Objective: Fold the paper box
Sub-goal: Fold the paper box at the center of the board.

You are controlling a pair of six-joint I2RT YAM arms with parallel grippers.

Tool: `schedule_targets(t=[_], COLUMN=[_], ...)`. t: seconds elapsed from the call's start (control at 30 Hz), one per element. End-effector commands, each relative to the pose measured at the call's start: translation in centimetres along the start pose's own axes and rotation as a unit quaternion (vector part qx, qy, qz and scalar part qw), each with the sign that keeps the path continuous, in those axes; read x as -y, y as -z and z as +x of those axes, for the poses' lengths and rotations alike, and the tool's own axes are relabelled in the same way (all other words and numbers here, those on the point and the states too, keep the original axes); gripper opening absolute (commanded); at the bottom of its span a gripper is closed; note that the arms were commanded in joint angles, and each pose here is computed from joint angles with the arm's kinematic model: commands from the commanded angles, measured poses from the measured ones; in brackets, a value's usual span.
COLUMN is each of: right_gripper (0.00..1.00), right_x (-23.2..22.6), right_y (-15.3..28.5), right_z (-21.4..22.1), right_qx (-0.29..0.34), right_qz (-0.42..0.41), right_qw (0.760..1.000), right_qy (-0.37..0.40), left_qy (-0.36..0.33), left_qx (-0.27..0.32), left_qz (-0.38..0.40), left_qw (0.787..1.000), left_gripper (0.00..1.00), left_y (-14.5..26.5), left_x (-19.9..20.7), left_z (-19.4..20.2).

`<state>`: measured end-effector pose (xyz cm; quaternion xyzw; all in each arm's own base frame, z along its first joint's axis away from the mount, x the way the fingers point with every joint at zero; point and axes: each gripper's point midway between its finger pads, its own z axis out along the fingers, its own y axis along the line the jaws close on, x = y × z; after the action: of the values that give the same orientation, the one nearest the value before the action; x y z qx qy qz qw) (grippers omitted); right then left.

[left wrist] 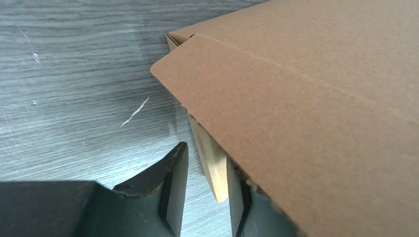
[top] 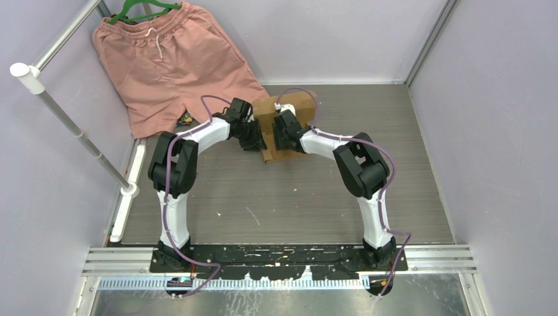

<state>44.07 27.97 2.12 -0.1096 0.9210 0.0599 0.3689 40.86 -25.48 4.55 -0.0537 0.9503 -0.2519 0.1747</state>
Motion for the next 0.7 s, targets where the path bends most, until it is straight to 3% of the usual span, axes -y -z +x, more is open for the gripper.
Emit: schedule_targets(t=[0.0, 0.67], right_gripper=[0.53, 0.53], right_x=[-0.9, -1.2], right_y=[-0.8, -0.3], right_z=[9.9, 10.3], right_qx=[-0.141, -0.137], right_qz=[-0.024, -0.03], right_qw=[0.99, 0.99], right_qy=[0.021, 0.005], left_qy=[-0.046, -0.126], left_qx=[-0.023, -0.02], left_qz=[-0.043, -0.182], left_qw=[0.998, 0.975], left_gripper=[0.34, 0.24], left_y=[-0.6, -1.3], left_x=[-0.6, -2.1], left_z=[1.3, 1.6])
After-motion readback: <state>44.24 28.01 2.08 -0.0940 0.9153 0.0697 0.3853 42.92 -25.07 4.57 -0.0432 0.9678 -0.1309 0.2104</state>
